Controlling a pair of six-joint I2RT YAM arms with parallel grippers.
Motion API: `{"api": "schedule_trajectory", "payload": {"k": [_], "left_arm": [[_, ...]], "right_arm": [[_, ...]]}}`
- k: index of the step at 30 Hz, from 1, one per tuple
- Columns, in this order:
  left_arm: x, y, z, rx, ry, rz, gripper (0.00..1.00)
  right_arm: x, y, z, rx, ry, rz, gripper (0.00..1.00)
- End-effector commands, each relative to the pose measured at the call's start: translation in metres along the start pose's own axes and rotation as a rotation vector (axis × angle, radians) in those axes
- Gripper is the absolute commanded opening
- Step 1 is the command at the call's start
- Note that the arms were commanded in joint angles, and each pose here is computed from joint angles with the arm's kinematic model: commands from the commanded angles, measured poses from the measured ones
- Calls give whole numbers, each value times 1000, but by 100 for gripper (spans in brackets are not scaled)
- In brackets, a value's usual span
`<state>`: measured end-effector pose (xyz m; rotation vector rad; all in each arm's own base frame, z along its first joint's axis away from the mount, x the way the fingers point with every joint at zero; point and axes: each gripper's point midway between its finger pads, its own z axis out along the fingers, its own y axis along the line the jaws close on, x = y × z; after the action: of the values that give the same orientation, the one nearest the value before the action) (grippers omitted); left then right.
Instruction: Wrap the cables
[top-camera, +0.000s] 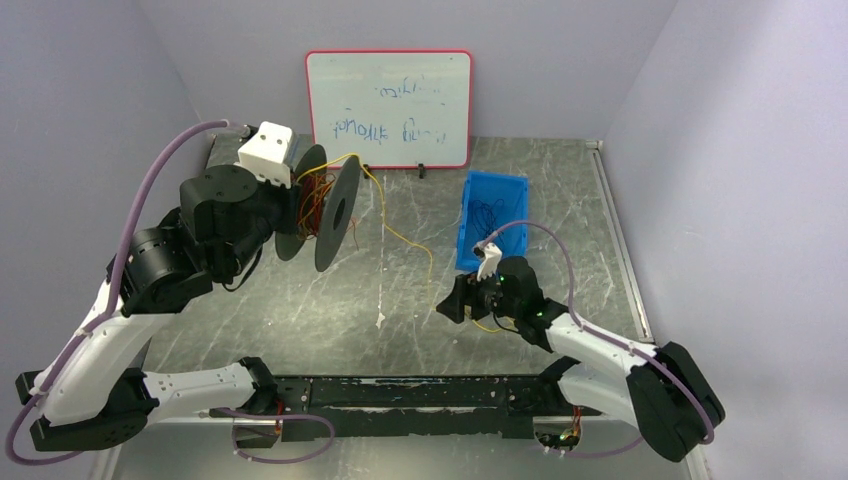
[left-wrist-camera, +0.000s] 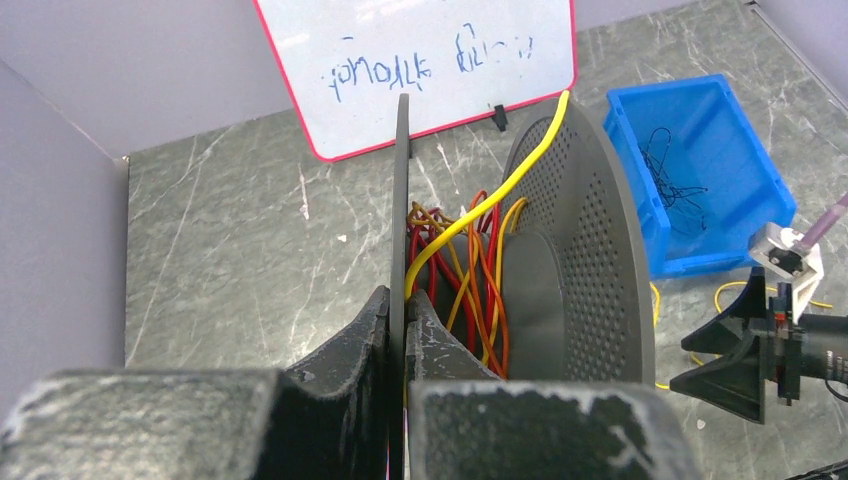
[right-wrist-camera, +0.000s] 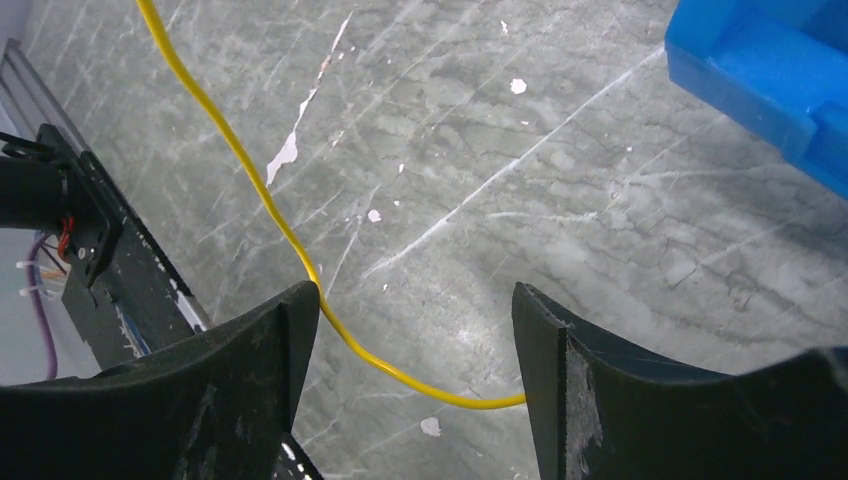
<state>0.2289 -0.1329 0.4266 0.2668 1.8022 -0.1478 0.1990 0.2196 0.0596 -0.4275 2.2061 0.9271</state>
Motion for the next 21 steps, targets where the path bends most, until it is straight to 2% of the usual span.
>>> {"api": "schedule_trajectory", "payload": {"k": [1, 21], "left_arm": [[-29, 10, -6, -32, -90, -58, 7], [-33, 10, -6, -37, -99, -60, 7]], "right_arm": [[11, 3, -8, -14, 6, 48, 74], [47, 30, -19, -81, 68, 103, 74]]}}
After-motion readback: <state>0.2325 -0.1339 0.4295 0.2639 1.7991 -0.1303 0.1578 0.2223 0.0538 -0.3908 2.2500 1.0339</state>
